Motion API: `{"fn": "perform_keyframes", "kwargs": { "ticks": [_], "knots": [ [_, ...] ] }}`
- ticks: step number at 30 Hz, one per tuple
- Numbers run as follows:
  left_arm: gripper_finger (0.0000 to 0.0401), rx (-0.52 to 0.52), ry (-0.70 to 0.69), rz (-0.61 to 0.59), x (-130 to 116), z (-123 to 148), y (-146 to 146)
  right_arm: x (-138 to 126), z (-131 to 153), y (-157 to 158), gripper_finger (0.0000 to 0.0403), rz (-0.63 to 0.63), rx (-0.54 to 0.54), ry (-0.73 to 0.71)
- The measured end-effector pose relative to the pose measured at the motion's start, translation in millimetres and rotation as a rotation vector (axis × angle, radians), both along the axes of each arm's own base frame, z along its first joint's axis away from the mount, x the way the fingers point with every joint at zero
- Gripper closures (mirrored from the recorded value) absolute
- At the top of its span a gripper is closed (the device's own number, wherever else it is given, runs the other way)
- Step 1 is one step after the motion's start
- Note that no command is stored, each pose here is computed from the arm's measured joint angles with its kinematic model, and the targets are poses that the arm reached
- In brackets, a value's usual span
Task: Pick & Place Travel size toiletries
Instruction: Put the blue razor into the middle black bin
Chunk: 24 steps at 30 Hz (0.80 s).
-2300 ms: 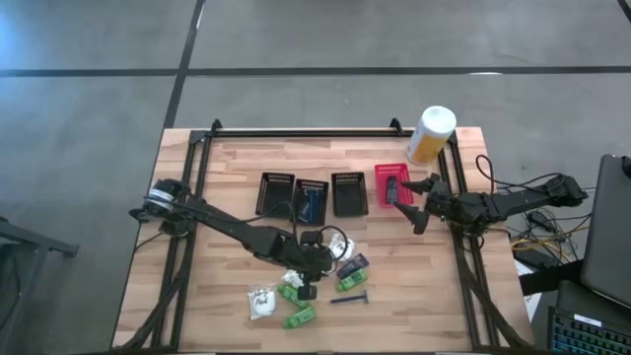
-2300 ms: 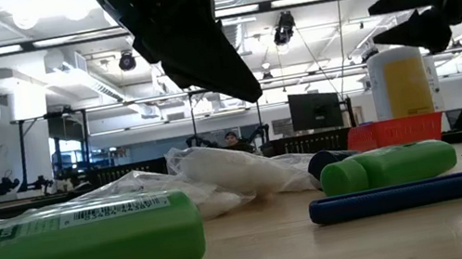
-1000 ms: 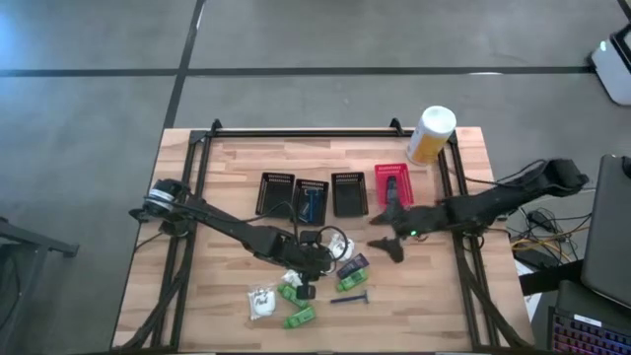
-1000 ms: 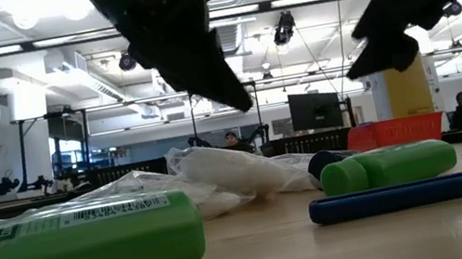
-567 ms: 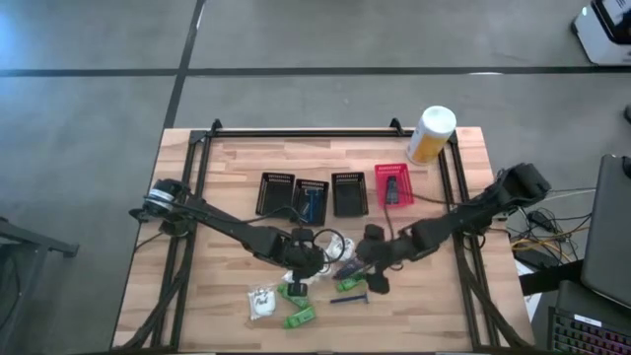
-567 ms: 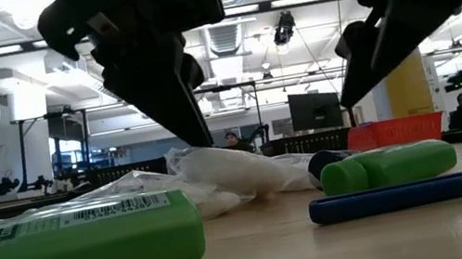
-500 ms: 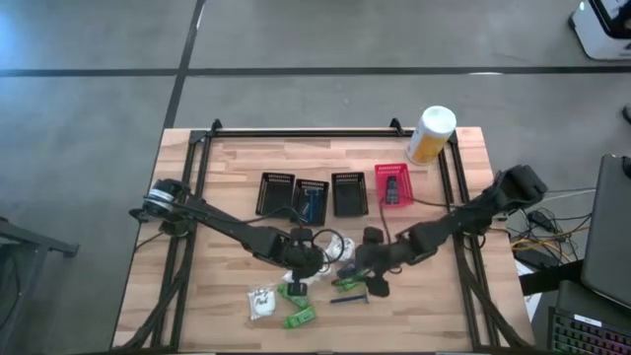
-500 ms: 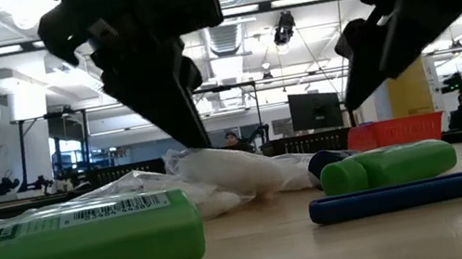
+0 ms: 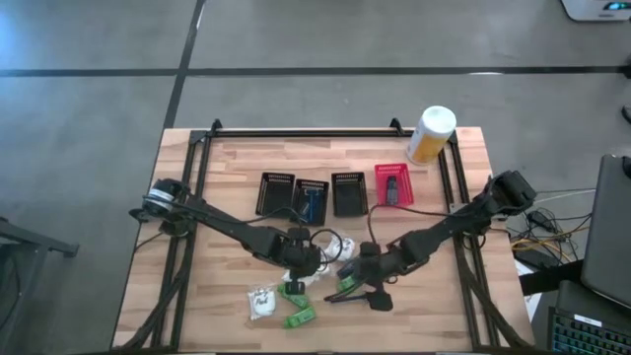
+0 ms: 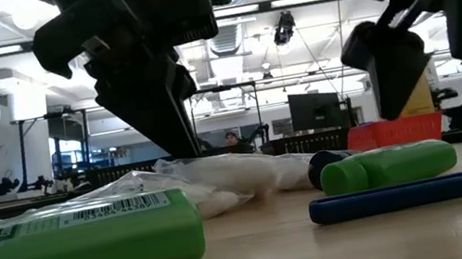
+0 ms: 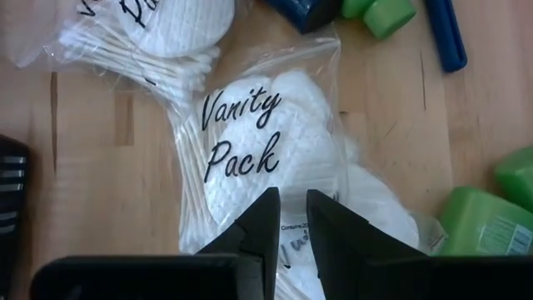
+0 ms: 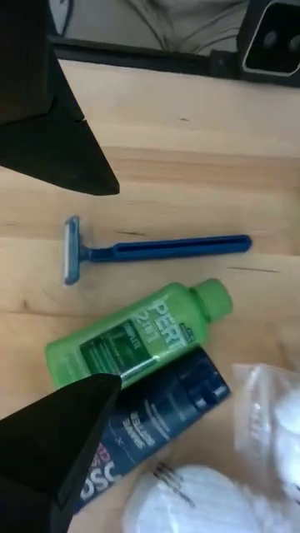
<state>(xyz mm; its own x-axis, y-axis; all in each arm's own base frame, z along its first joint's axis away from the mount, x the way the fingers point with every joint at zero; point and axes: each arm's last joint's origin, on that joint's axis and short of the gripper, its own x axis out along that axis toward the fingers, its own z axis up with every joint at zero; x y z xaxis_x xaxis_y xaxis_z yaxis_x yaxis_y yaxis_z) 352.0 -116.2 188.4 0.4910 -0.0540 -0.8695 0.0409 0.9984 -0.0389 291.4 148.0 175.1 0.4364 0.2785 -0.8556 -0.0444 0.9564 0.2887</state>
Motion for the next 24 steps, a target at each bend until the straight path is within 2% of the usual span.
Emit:
{"fn": "perform_keyframes", "kwargs": {
  "ticks": [5, 14, 18, 24],
  "knots": [
    [0.0334, 0.014, -0.014, -0.042, -1.9, 3.8, -3.0, 4.5, -6.8, 5.5, 0.0066, 0.007, -0.017, 0.036],
    [0.0334, 0.045, -0.124, -0.108, -15.0, 38.4, -8.8, 3.1, -10.8, 8.3, 0.0122, -0.03, -0.009, 0.065],
    [0.0334, 0.086, -0.139, -0.096, -22.1, 48.5, -5.2, 2.8, -7.0, 17.3, 0.0129, -0.029, -0.009, 0.026],
    [0.0334, 0.117, -0.136, -0.078, -38.6, 50.7, 2.2, 2.9, -3.6, 21.2, 0.0122, -0.021, -0.075, -0.019]
  ]
}}
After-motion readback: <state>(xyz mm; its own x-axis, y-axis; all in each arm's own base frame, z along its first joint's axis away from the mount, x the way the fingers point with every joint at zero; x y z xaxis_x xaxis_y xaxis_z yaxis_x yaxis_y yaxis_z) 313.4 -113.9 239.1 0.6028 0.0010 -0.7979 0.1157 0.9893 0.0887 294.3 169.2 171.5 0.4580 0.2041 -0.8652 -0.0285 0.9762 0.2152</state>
